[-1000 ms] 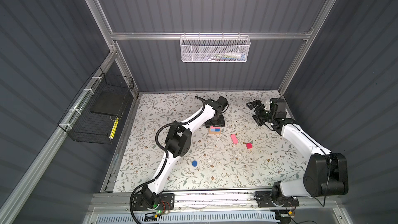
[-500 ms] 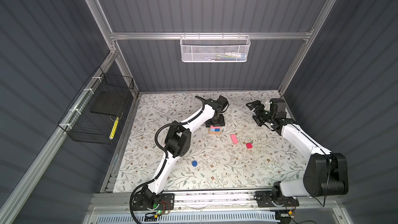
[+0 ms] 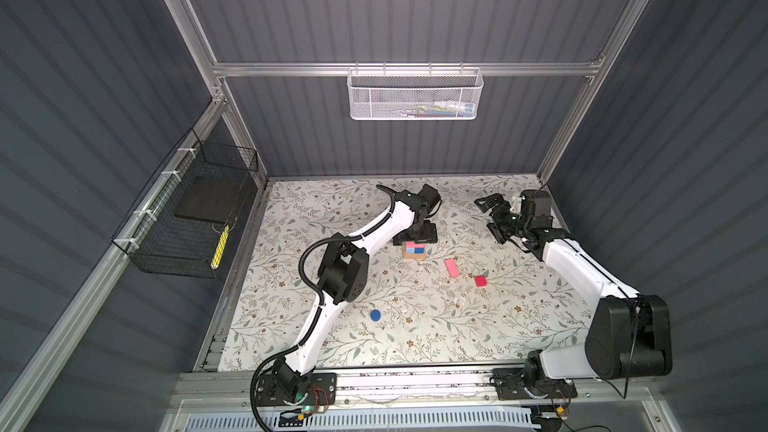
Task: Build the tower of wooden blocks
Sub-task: 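Open the left gripper and raise it off the pink block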
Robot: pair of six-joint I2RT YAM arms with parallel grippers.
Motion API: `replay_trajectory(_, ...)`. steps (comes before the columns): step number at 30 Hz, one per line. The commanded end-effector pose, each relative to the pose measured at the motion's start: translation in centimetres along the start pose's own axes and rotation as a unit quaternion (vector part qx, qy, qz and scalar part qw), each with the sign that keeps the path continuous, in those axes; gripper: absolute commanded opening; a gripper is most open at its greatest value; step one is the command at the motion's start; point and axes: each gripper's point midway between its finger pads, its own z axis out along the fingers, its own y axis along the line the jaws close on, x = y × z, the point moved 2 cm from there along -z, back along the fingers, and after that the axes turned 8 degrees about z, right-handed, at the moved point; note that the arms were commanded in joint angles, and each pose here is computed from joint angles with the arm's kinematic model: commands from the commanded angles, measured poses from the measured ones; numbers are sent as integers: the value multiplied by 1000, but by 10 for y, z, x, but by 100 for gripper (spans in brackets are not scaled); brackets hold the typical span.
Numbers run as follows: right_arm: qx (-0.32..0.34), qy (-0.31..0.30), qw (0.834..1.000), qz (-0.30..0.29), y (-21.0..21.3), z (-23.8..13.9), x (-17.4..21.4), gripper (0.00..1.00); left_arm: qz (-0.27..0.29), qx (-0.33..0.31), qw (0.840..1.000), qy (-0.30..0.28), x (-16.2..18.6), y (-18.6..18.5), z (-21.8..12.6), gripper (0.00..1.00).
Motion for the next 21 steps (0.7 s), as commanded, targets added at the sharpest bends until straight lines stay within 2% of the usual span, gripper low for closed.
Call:
replay_trajectory(1,1,-1,1000,-7,-3,1,-1,99,12,11,999,-36,-7,-4,-33,100)
replay_trajectory(7,7,-7,1000,-8,-5,-2,-2,99,4,30,996,-84,-15,-5,-58,100)
replay_trajectory(21,13,-10,1000,-10,-6,-5,-2,99,21,71,986,-149,-23,-8,-122,100)
